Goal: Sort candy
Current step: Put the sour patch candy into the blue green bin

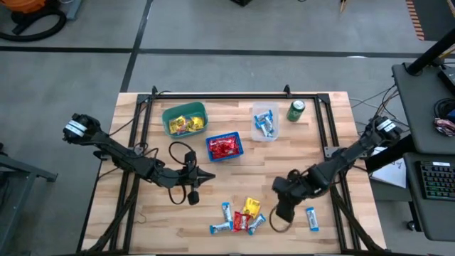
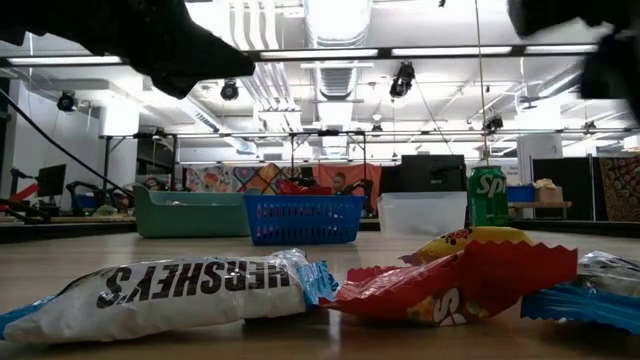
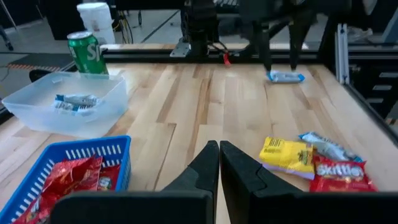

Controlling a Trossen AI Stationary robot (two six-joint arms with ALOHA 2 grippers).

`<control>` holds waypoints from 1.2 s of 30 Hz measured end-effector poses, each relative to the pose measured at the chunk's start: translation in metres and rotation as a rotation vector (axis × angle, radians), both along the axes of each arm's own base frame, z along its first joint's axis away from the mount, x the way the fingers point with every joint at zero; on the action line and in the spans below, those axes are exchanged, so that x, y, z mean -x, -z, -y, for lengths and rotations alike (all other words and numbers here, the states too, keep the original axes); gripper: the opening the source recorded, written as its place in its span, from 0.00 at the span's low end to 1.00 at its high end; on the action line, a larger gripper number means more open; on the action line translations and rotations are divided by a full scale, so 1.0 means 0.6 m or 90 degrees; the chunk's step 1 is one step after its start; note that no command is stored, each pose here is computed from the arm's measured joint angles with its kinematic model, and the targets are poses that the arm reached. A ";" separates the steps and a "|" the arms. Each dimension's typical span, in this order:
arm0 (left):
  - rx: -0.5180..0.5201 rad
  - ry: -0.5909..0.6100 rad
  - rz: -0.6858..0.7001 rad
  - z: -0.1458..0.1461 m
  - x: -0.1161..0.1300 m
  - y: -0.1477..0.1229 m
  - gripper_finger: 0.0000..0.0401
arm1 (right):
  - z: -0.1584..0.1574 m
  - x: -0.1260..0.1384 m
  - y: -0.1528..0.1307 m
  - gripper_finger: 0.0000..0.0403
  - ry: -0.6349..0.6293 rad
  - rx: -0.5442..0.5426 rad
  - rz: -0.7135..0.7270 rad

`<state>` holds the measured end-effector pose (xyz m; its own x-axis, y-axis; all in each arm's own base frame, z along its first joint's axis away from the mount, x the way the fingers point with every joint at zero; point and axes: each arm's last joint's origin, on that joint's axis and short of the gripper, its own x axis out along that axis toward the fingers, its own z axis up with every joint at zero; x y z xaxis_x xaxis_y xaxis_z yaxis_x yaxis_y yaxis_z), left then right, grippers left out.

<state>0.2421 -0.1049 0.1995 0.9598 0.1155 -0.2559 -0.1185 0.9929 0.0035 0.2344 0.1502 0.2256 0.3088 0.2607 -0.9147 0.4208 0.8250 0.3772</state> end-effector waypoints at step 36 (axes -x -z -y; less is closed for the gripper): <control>0.025 0.121 0.002 0.016 -0.014 -0.025 0.47 | -0.097 -0.175 0.152 0.41 -0.067 0.293 -0.018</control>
<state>0.2502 -0.1146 0.2147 0.9641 -0.0782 -0.2539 0.0715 0.9968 -0.0353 0.3393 0.2083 0.1344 0.2752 -0.1455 -0.9503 0.3305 0.9426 -0.0486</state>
